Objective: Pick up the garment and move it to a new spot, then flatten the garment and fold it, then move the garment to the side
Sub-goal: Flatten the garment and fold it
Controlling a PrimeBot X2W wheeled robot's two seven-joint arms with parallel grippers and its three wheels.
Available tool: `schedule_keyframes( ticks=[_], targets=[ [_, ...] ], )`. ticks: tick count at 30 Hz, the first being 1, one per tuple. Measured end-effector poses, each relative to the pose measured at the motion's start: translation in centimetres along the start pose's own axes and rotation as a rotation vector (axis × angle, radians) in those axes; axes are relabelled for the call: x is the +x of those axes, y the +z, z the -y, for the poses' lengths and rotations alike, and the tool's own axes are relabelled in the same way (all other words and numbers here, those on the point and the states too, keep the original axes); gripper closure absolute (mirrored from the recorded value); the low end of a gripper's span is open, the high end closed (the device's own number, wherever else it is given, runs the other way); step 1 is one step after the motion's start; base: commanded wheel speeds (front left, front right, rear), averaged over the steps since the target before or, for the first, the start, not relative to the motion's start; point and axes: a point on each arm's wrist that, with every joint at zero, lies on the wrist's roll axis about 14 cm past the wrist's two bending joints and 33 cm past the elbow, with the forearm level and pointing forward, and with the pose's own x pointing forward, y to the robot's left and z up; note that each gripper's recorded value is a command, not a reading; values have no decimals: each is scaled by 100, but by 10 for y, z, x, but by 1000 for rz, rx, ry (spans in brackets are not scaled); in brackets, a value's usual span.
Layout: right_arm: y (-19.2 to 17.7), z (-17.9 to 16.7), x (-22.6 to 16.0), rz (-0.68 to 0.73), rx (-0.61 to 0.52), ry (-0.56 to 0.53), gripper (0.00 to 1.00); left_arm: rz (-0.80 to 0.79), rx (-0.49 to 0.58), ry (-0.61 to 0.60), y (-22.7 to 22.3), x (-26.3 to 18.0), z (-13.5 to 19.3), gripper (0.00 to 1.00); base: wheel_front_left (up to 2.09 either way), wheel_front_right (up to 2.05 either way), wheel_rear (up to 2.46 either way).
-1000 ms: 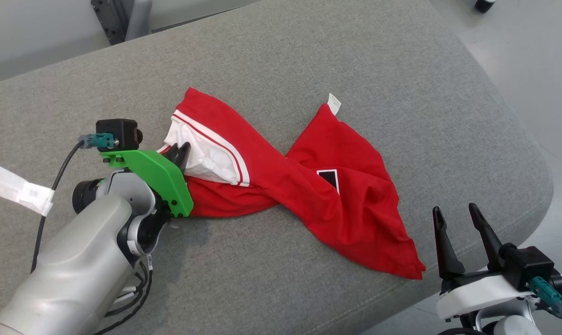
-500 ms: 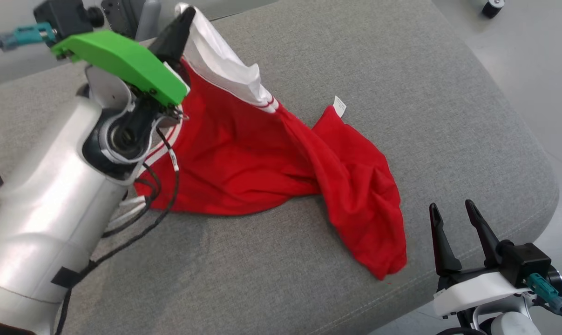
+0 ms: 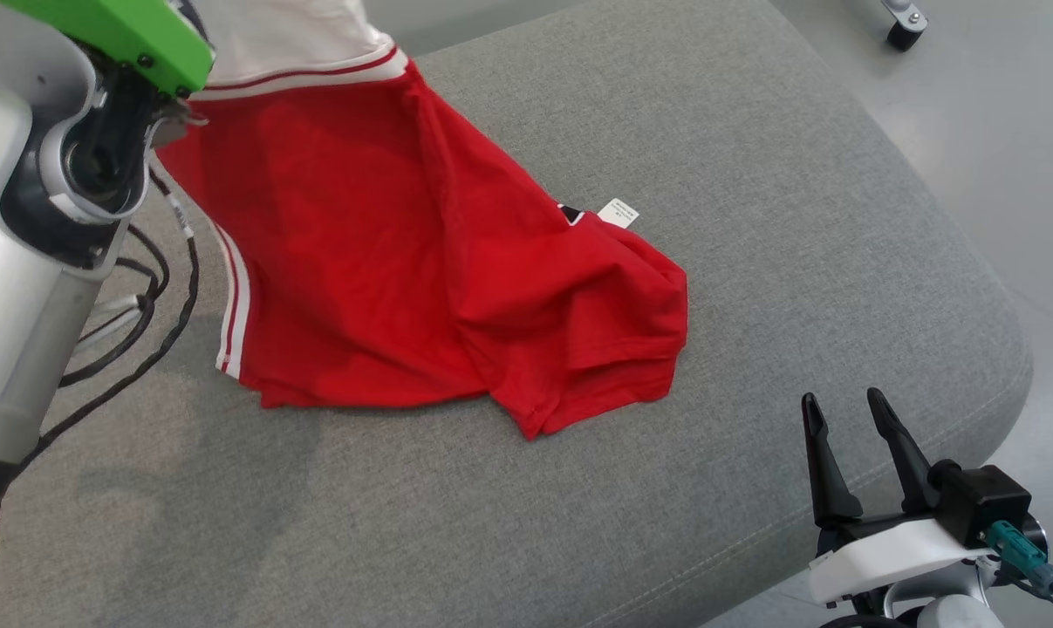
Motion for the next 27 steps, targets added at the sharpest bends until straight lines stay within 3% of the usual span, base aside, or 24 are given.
schedule_keyframes(
  ticks=[4, 8, 9, 11, 12, 22, 27],
  targets=[
    [0, -2, 0, 0, 4, 4, 0, -82, -2, 159, -37, -8, -57, 100, 0, 0, 0],
    [-1, -1, 1, -4, 4, -1, 0, -134, -29, 246, -66, -18, -93, 100, 0, 0, 0],
    [-2, 0, 1, -7, 3, -3, 0, -152, -41, 256, -75, -22, -98, 89, 0, 0, 0],
    [-4, 1, 1, -14, 2, -5, 0, -182, -53, 265, -93, -29, -105, 40, 0, 0, 0],
    [-5, 0, 1, -19, 1, -3, 0, -181, -51, 270, -97, -33, -108, 0, 0, 0, 0],
    [-7, -8, 6, -22, -4, 23, 0, -40, -63, 370, -100, -84, -146, 0, 0, 0, 0],
    [-6, -11, 9, -21, -21, 36, 0, -60, -91, 410, -132, -126, -145, 0, 0, 0, 0]
  ],
)
